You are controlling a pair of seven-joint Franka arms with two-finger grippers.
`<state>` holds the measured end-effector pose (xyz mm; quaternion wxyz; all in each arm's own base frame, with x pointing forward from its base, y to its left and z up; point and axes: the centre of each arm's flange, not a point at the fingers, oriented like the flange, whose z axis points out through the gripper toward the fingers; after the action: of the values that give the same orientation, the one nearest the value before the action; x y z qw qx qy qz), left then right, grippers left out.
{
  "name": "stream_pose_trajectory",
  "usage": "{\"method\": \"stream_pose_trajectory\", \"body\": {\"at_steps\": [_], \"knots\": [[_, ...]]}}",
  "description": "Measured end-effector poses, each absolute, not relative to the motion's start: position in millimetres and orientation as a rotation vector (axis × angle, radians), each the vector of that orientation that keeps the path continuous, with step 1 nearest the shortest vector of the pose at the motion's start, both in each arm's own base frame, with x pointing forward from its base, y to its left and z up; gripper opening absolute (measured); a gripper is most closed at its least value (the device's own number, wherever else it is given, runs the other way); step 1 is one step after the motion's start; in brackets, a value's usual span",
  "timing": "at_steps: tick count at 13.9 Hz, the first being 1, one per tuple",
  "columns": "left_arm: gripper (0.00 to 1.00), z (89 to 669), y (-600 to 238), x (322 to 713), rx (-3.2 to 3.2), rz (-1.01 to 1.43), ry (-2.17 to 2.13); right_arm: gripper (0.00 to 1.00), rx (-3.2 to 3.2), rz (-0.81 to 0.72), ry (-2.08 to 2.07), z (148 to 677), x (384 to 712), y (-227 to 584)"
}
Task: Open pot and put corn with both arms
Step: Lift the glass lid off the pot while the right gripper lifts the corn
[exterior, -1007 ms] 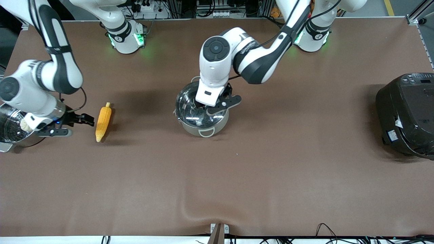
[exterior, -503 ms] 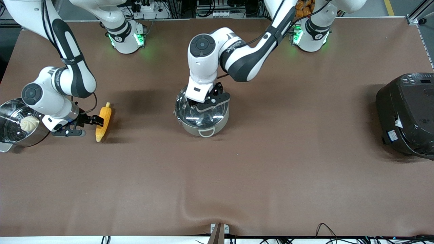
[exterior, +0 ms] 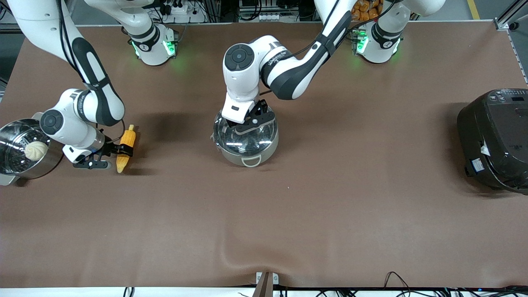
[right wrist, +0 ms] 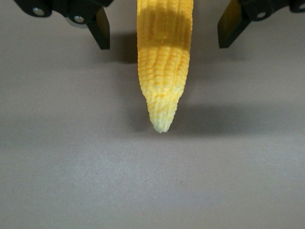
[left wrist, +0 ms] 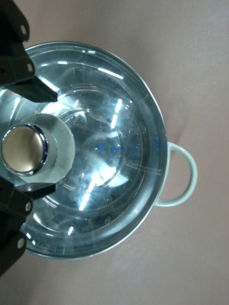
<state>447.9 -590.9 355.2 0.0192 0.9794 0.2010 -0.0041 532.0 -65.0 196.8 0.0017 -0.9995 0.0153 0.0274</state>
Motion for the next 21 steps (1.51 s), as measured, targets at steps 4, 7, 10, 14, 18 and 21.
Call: {"method": "stream_pose_trajectory", "body": {"at_steps": [4, 7, 10, 14, 18, 21], "knots": [[0.7, 350, -594, 445, 3.047, -0.017, 0.617, 1.0, -3.112, 0.115, 0.109, 185, 529, -66], [0.51, 350, -596, 445, 3.036, -0.008, 0.613, 0.97, -3.096, 0.145, 0.123, 177, 525, -61], [0.49, 350, -595, 445, 3.035, -0.007, 0.614, 0.84, -3.082, 0.177, 0.108, 172, 522, -50], [0.49, 358, -595, 447, 3.028, 0.001, 0.616, 0.44, -3.078, 0.186, 0.108, 173, 521, -49], [0.49, 442, -564, 457, 3.015, 0.013, 0.663, 0.37, -3.056, 0.247, 0.1, 182, 527, -46], [0.49, 522, -489, 481, 3.067, -0.023, 0.633, 0.34, -3.002, 0.343, 0.066, 233, 555, -39]]}}
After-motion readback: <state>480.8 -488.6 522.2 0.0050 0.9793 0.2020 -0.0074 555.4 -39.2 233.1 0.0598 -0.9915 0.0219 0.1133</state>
